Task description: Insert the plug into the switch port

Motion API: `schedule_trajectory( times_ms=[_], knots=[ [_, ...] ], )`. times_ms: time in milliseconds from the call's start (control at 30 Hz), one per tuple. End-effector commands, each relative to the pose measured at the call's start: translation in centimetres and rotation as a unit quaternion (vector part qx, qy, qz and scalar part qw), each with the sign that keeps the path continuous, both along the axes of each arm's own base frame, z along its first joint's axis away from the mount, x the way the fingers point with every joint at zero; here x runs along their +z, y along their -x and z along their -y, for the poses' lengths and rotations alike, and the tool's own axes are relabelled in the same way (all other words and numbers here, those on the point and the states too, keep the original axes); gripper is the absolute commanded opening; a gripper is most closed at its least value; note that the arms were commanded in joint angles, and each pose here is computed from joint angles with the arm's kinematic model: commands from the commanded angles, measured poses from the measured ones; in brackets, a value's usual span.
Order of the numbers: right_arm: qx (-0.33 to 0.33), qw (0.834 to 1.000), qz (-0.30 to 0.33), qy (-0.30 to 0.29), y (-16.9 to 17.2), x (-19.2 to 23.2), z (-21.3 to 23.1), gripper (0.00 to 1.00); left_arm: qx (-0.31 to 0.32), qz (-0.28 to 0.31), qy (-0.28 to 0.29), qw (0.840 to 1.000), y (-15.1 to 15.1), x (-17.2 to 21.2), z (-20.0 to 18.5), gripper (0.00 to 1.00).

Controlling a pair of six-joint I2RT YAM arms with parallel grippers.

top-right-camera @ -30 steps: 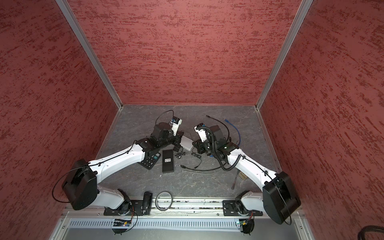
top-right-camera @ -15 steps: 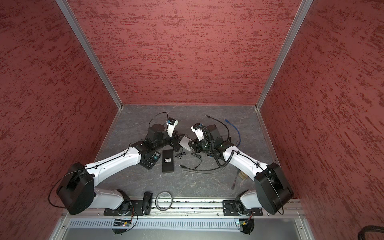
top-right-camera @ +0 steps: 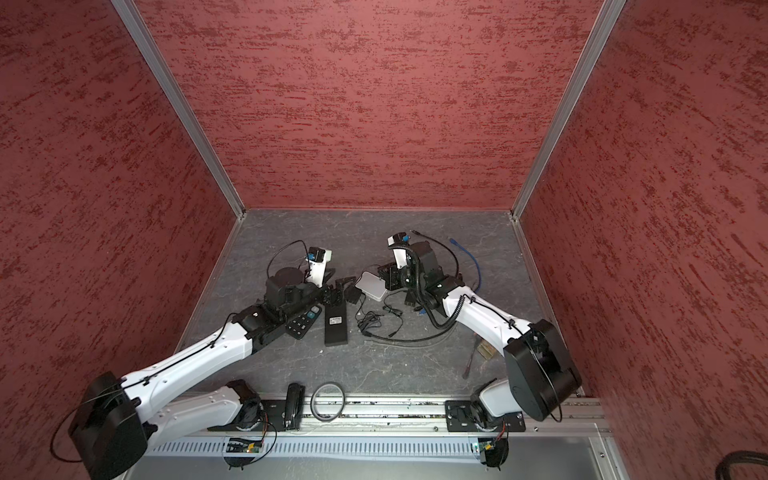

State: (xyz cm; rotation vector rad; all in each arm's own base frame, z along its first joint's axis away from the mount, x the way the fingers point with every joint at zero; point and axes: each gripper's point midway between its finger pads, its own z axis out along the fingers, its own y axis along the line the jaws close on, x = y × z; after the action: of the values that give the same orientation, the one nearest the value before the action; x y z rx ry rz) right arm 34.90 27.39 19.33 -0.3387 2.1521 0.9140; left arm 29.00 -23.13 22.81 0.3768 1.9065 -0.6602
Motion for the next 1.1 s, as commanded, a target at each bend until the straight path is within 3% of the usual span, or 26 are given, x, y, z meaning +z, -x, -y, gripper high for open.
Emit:
schedule_trajectory(
  times_ms=[0,200,367,533,700,1067],
  knots=[
    [-0.026,1.0,-0.007,-0.004,-1.4,0.4,0.0,0.11,-0.01,-0.001,-0.005,1.0,1.5,-0.2,0.1,0.76],
    [-0.009,1.0,-0.005,-0.017,-1.2,1.3,-0.6,0.11,-0.08,0.016,-0.007,0.997,3.9,-0.9,4.2,0.71],
    [0.016,1.0,0.007,-0.022,-0.3,2.1,-0.8,0.12,-0.111,0.015,-0.005,0.994,3.8,-2.5,7.4,0.64],
    [0.05,0.998,0.031,-0.036,1.4,3.6,-1.0,0.12,-0.093,0.04,-0.012,0.995,2.2,-3.6,8.3,0.61],
    [0.067,0.996,0.04,-0.047,2.7,4.4,-0.8,0.12,-0.058,0.12,-0.006,0.991,0.9,-2.6,7.5,0.61],
    [0.063,0.996,0.041,-0.051,3.6,3.6,-0.2,0.13,-0.07,0.204,-0.032,0.976,0.7,-2.1,9.2,0.59]
  ],
)
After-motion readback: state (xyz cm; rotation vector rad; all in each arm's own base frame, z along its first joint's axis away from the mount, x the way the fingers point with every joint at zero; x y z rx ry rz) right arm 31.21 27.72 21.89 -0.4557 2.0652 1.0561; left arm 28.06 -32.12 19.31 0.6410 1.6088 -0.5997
